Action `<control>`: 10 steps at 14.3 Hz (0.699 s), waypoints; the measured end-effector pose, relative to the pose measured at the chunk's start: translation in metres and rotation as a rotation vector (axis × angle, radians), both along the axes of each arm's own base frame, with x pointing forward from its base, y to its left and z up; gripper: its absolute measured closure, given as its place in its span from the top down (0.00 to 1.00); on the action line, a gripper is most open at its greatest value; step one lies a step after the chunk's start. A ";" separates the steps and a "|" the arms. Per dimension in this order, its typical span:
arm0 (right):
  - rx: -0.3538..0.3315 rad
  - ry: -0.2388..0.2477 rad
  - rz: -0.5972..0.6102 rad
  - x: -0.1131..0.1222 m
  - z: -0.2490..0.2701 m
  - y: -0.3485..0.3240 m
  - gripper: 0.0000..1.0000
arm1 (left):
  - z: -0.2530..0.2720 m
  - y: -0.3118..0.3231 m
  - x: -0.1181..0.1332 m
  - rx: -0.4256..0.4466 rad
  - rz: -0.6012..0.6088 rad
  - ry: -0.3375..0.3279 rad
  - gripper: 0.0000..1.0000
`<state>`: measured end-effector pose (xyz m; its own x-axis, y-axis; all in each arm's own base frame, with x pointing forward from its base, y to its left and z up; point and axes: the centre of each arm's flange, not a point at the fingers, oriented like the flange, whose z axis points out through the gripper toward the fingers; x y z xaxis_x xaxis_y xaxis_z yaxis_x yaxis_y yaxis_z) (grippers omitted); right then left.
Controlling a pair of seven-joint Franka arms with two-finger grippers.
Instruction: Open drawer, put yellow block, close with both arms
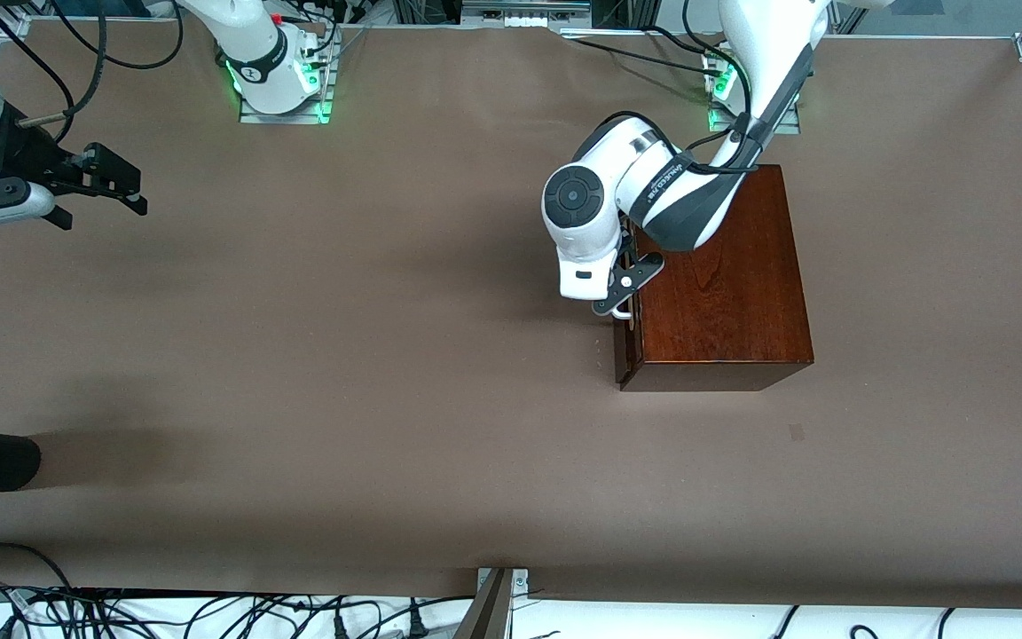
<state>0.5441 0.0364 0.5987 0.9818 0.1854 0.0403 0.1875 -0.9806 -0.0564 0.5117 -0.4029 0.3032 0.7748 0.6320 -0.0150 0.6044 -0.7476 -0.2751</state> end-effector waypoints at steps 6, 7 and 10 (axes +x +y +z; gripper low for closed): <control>-0.002 0.008 -0.020 0.004 -0.006 -0.010 1.00 | 0.080 0.006 0.003 -0.097 0.032 -0.058 0.25; -0.002 0.007 -0.020 0.004 -0.005 -0.010 1.00 | 0.101 0.003 -0.002 -0.114 0.016 -0.075 0.36; -0.002 0.006 -0.020 0.004 -0.005 -0.010 1.00 | 0.148 0.014 -0.007 -0.148 -0.054 -0.114 0.63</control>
<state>0.5480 0.0260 0.5940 0.9856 0.1654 0.0344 0.1672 -0.9844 -0.0556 0.5047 -0.3894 0.4517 0.8094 0.5870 -0.0156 0.5834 -0.8070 -0.0917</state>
